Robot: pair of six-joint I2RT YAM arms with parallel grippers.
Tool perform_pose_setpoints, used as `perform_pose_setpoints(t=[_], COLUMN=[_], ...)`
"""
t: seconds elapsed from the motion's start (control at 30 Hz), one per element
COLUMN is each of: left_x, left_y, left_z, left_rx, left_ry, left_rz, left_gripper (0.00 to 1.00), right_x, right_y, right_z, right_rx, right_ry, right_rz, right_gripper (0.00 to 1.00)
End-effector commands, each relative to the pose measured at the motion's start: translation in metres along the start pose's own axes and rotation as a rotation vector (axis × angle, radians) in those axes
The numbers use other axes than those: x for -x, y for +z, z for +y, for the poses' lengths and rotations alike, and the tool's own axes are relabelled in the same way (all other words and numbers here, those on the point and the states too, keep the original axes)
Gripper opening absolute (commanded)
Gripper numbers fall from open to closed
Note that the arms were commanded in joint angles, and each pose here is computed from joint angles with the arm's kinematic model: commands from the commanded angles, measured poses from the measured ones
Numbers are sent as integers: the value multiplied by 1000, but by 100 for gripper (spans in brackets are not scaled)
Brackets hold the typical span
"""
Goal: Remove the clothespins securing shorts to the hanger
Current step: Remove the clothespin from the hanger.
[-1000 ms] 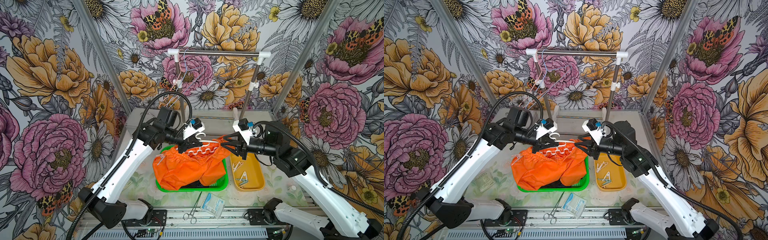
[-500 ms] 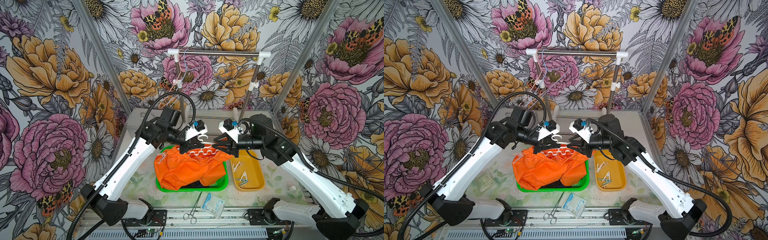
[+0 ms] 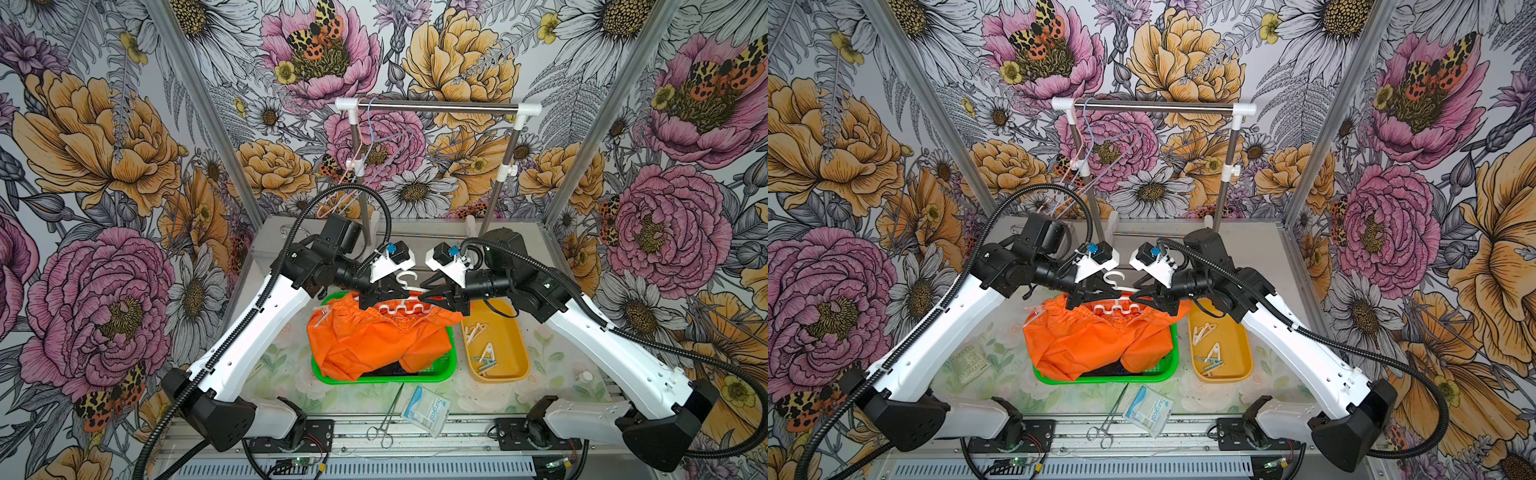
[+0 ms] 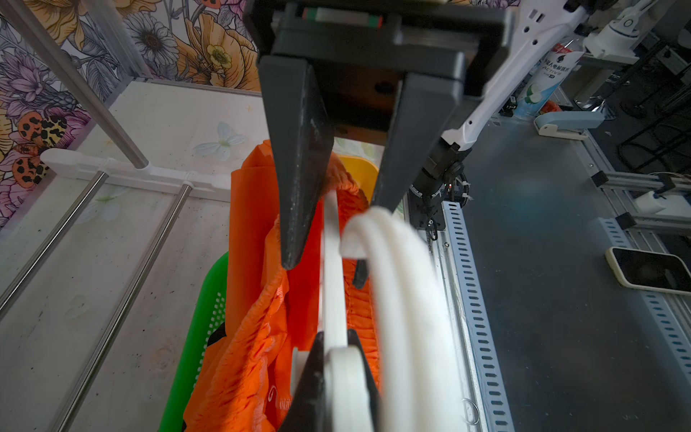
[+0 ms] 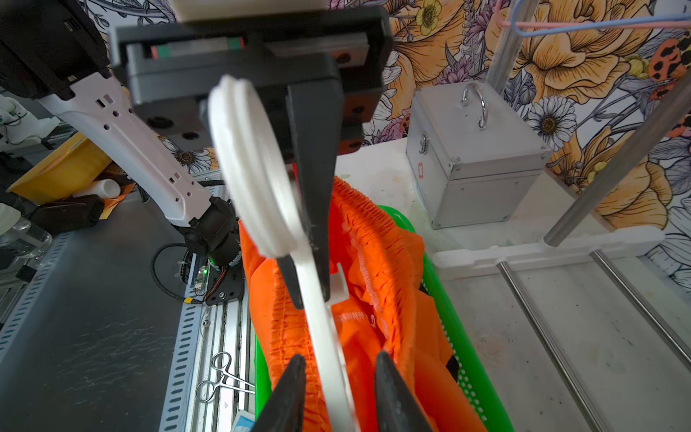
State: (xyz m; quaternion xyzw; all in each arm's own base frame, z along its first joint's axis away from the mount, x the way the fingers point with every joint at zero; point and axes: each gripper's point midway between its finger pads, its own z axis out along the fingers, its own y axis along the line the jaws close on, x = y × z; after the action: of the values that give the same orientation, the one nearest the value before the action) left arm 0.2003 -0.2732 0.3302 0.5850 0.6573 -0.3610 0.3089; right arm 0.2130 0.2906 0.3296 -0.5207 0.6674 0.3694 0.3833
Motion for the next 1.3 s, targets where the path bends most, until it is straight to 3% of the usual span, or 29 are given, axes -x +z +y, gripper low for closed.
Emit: perform_pose_setpoints(t=[0.0,0.1,0.2,0.23,0.37,0.47,0.7,0.83,0.97,1.27], left_x=[12,11,11,12,16,18,8,-21,-55,-92], left_y=[-2,-2,-5,-8,-25,-38,-79,-108,-121,-139], left_z=[-12,-11,-7,-6,0,-2,-12,-16,-22,-15], left_rx=[-41,-38,-21,-15,30,97,306,468,626,830], left_ry=[21,6,-24,-37,-91,-117,-129,-147,-119,-79], left_rz=[-48,-45,-46,-53,-85,-90,-172,-206,-174,-86], left_gripper=[0,0,0,6,49,72,98,99,99,98], right_x=[9,9,8,8,6,3,1,3,7,5], right_y=[-2,-1,-1,-2,-4,-4,-1,-3,-5,-4], right_z=[3,3,4,5,7,8,6,6,7,10], right_rx=[9,15,14,14,14,21,25,19,19,33], right_ry=[-35,-40,-49,-55,-69,-69,-73,-77,-81,-79], right_rz=[-10,-10,-9,-11,-8,3,10,6,-2,-3], right_gripper=[24,17,3,0,0,0,0,0,0,0])
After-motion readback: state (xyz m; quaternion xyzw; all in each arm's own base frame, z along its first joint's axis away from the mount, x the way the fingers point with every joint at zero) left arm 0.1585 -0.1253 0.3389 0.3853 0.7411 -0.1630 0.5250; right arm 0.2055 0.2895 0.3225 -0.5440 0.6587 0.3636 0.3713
